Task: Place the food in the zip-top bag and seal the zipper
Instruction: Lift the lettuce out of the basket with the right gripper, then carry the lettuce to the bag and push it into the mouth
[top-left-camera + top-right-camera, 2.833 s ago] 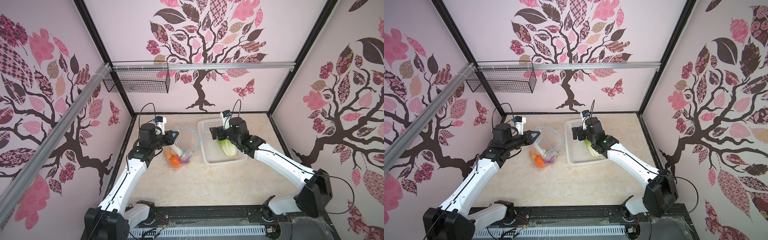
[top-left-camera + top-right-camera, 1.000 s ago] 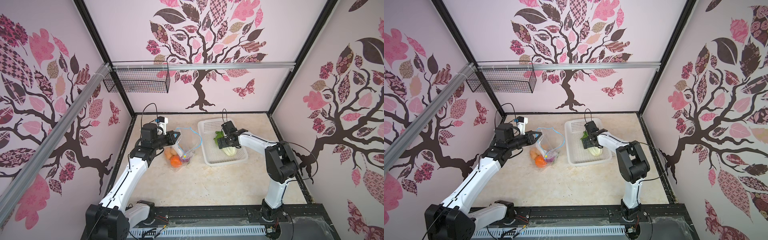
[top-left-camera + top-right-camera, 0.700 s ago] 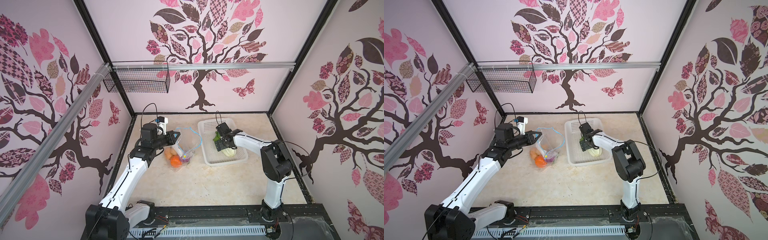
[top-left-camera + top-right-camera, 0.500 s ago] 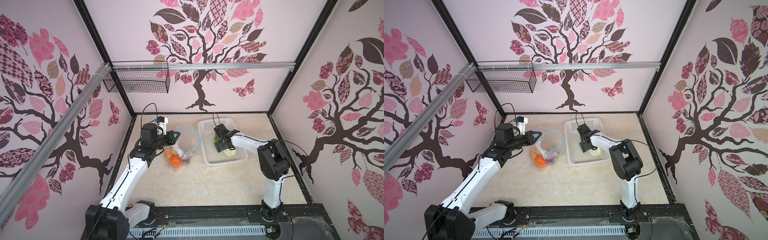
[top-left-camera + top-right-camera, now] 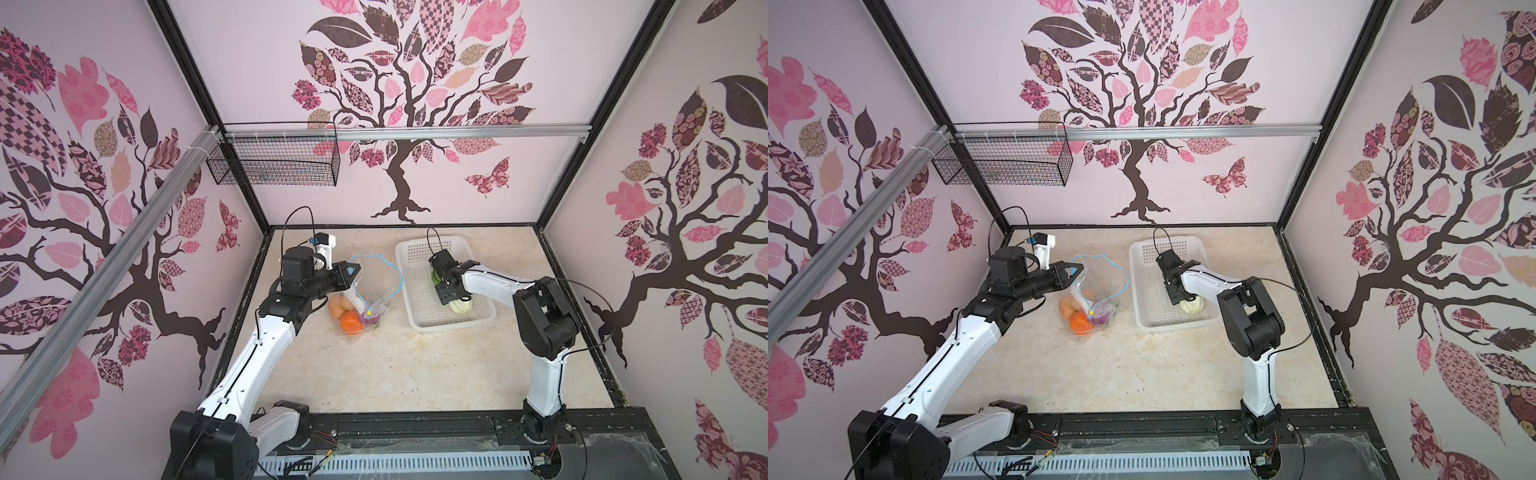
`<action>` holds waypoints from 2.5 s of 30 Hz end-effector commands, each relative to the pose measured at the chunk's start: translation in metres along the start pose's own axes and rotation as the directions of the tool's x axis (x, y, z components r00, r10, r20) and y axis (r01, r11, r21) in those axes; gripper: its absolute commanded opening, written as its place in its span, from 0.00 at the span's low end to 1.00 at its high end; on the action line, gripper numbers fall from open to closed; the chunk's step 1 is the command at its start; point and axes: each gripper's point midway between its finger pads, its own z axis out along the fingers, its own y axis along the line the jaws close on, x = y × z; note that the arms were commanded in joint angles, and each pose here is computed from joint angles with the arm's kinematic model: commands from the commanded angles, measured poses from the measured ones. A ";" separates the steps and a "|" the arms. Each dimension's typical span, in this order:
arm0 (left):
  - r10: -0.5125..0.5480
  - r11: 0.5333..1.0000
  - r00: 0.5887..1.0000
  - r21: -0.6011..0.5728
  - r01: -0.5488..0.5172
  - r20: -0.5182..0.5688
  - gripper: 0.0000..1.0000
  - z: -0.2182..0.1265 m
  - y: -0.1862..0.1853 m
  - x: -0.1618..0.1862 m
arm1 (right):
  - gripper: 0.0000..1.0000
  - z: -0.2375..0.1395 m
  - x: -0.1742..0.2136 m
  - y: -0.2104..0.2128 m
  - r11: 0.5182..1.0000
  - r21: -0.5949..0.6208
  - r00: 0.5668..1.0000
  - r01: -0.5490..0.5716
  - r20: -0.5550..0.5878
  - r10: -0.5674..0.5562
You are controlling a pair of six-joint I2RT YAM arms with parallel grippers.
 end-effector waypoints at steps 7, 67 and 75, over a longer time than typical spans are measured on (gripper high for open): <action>0.011 1.000 1.000 0.000 -0.011 0.010 0.00 -0.004 -0.002 0.002 | 0.68 -0.057 -0.030 -0.001 0.984 -0.158 0.985 -0.088 0.132 0.109; -0.191 0.978 0.981 0.092 0.188 0.027 0.00 -0.012 -0.011 -0.023 | 0.66 -0.304 -0.105 0.185 0.602 -0.513 0.073 0.612 0.795 0.603; -0.198 0.976 0.979 0.102 0.192 0.043 0.00 -0.014 -0.009 -0.029 | 0.84 -0.275 -0.090 0.199 0.627 -0.478 0.145 0.615 0.850 0.507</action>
